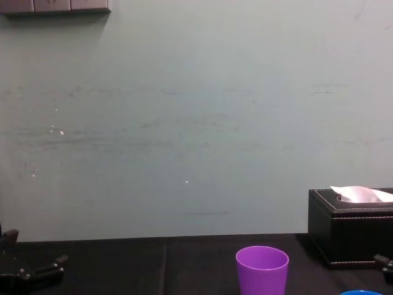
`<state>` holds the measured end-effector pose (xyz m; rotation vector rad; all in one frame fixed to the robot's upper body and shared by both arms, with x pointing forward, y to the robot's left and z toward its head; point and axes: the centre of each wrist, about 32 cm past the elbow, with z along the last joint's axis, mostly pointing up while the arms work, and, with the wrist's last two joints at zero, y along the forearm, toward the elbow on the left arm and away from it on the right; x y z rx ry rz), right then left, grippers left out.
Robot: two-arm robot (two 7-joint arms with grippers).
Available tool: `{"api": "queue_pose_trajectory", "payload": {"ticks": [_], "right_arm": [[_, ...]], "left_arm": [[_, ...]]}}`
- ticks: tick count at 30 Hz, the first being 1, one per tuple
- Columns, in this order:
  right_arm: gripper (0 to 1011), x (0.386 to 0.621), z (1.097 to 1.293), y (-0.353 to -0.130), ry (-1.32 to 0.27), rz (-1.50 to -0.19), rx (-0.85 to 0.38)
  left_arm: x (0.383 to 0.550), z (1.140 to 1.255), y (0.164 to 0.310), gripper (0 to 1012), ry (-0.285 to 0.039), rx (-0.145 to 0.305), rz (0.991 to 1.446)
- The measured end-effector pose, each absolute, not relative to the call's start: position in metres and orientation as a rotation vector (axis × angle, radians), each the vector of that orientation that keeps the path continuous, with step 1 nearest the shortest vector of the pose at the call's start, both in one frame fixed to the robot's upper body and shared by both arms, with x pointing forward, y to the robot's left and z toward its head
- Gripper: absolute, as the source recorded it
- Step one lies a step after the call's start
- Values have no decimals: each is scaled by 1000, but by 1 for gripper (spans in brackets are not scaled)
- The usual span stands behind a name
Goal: Stack the three plastic cups sequentially using one hand.
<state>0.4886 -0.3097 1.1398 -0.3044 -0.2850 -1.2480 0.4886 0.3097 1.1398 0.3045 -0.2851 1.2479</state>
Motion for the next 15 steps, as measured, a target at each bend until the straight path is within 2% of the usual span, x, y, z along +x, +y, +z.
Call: {"api": "queue_pose_trajectory", "payload": {"ticks": [15], "right_arm": [[1004, 489, 1140, -310, -285, -1248, -304]], "left_arm": [[489, 1140, 310, 1011, -285, 304, 1248]]}}
